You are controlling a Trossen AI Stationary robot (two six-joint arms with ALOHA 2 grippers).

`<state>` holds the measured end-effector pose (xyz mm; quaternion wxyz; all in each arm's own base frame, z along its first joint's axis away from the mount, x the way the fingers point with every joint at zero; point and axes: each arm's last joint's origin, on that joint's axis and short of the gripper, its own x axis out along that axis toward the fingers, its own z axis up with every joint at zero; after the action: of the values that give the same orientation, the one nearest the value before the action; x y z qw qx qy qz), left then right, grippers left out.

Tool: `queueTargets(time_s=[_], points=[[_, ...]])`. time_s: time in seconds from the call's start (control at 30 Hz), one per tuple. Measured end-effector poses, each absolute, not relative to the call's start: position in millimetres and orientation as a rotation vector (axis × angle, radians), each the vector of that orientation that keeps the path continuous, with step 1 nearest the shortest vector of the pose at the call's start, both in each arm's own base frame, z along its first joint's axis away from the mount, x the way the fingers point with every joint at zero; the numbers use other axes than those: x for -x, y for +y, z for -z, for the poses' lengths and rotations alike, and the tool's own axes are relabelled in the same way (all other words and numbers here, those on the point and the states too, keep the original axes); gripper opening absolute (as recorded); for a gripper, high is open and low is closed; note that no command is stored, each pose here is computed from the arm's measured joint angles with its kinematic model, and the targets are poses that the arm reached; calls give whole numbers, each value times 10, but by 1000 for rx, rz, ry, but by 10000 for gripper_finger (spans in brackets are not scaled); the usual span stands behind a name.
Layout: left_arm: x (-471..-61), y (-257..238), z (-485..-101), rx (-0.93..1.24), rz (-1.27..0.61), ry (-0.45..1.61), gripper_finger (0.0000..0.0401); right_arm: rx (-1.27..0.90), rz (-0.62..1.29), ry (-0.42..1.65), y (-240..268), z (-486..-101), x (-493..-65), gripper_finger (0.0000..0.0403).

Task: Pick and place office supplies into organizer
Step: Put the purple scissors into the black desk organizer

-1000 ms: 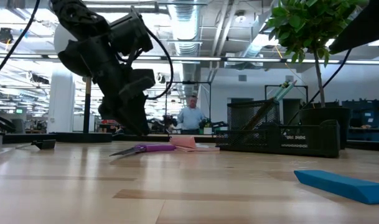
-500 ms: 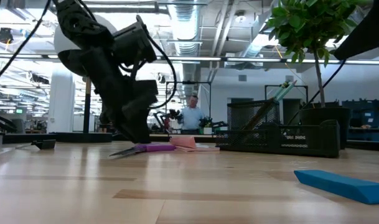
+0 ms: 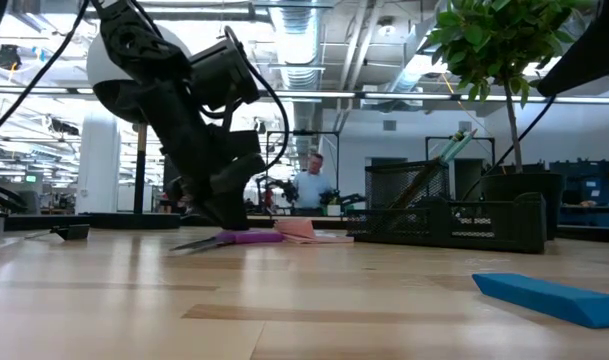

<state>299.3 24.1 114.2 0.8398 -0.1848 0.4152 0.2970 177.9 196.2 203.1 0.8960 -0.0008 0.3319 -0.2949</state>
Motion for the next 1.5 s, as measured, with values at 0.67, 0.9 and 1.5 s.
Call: queueTargets(time_s=[0.67, 0.9, 1.5], points=[[-3263, 304, -2098, 198, -631, 598, 2, 2, 590, 704, 2000, -2026, -1736, 40], [-3522, 294, -2846, -38, -631, 230, 1, 9, 571, 700, 2035, -2027, -1696, 40], [-4158, 343, -2277, -570, -715, -398, 0, 25, 543, 700, 2079, -2025, -1645, 40]])
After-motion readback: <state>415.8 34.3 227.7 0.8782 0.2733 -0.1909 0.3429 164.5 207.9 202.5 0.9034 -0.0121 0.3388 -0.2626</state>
